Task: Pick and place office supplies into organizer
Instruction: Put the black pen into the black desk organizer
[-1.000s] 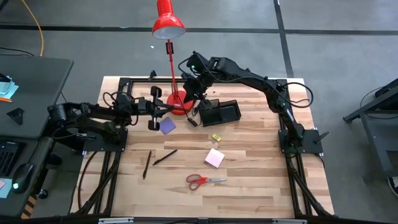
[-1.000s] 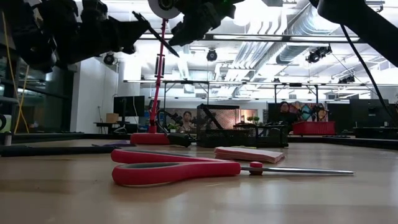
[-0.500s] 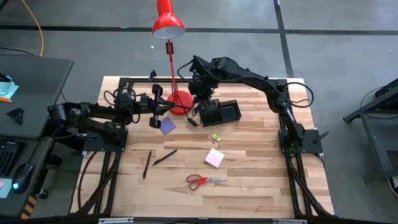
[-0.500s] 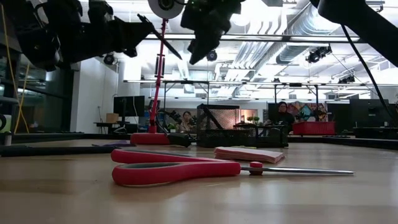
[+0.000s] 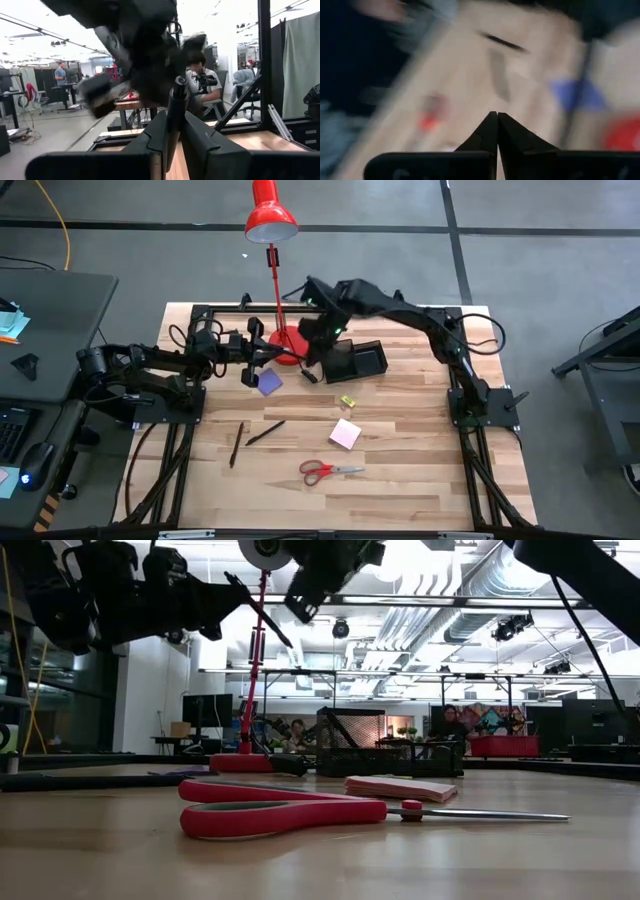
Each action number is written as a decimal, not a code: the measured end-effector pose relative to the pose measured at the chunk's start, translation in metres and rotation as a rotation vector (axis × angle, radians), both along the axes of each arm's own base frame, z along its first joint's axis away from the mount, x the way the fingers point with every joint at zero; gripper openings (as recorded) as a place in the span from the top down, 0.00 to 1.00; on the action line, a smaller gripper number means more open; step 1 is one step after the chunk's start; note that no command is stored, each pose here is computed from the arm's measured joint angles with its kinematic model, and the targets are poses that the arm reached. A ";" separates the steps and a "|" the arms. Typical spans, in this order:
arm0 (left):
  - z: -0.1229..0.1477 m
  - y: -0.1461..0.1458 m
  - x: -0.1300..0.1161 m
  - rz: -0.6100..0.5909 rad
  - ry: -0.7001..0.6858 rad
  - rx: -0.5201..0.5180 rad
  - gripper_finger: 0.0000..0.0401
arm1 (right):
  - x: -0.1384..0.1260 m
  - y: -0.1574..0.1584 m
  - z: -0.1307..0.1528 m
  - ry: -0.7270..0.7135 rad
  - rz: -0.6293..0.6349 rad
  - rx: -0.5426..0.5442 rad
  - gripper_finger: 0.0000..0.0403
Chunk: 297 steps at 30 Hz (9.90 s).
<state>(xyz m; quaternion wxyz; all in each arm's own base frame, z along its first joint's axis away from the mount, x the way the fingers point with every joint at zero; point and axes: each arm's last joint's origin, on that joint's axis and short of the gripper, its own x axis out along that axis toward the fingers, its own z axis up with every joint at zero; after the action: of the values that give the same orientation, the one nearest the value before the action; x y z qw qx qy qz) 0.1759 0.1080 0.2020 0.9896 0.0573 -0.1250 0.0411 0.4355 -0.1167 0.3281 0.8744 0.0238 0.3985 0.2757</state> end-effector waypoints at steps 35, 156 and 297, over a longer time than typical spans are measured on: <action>0.022 0.023 0.028 0.081 0.122 -0.211 0.95 | -0.201 0.041 -0.034 -0.775 -0.869 -0.410 1.00; -0.102 -0.223 0.030 0.375 0.304 -0.498 0.81 | -0.196 0.077 -0.132 -0.550 -0.357 -0.220 1.00; -0.022 -0.164 0.172 0.089 1.117 0.217 0.94 | -0.184 0.110 -0.152 -0.259 -0.310 0.102 0.56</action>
<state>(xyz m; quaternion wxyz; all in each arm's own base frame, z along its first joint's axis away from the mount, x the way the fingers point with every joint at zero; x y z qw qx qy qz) 0.3475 -0.0565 0.1802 0.8914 0.1767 0.4161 0.0331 0.2517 -0.0066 0.1765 0.9480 0.0934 0.2598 0.1585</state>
